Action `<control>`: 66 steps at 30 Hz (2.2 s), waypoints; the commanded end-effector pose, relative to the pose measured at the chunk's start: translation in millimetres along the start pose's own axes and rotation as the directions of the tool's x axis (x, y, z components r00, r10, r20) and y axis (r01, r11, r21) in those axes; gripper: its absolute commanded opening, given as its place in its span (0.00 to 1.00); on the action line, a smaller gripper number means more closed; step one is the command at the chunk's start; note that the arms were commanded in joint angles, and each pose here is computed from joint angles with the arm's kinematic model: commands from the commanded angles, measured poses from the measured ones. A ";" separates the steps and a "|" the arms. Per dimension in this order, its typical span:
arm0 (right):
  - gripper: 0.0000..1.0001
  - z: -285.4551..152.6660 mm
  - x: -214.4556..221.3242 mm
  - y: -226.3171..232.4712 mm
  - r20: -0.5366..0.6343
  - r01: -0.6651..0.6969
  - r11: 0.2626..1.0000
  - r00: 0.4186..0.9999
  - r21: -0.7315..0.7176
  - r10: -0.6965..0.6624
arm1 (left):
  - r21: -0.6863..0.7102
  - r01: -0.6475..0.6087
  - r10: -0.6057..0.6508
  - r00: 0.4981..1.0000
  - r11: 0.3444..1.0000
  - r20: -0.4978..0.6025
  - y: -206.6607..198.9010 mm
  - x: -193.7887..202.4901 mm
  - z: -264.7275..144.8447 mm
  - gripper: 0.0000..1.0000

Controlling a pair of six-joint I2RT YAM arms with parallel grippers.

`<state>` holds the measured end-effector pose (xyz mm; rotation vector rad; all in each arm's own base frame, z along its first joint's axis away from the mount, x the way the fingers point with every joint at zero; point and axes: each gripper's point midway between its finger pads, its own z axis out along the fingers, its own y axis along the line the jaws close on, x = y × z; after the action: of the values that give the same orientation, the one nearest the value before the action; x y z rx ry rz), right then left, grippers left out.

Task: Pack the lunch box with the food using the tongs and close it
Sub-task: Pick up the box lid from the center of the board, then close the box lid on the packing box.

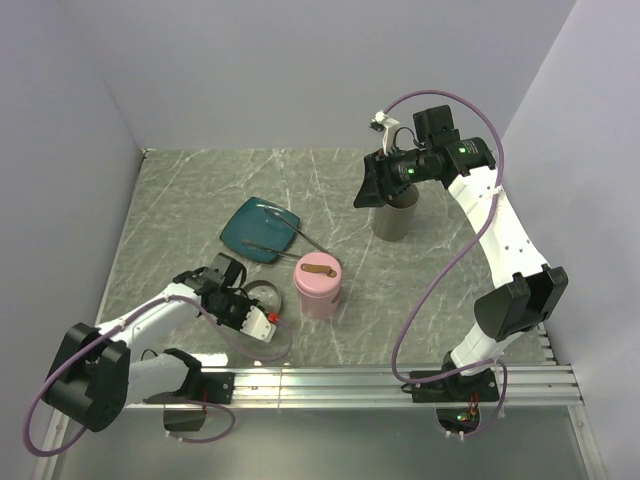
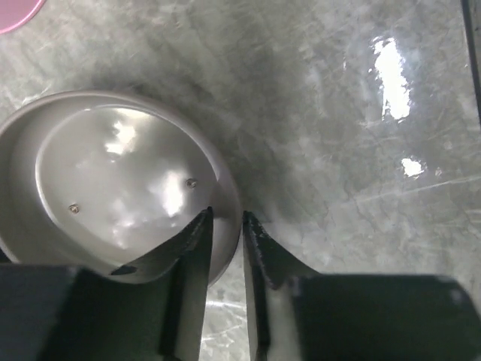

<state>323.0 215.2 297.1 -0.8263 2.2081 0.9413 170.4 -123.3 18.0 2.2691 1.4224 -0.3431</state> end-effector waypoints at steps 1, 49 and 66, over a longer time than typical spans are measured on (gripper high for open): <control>0.68 -5.3 -2.8 0.4 0.012 0.010 1.000 1.000 0.010 -0.010 | 0.007 -0.015 0.015 1.000 1.000 0.006 -4.0 -1.8 6.8 0.26; 0.71 -89.8 -40.3 74.8 0.497 0.457 0.890 0.771 0.004 -0.398 | 0.533 0.423 -0.516 -0.165 0.733 0.840 198.9 -299.7 -339.6 0.00; 0.71 -64.8 -75.8 102.8 0.422 0.720 0.688 0.598 0.093 -0.682 | 0.644 0.387 -0.637 -0.166 0.660 0.753 200.0 -293.3 -320.4 0.00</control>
<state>285.6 253.2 417.8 -1.1804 1.3449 0.8487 223.8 -277.6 460.9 0.6010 1.3571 -1.9537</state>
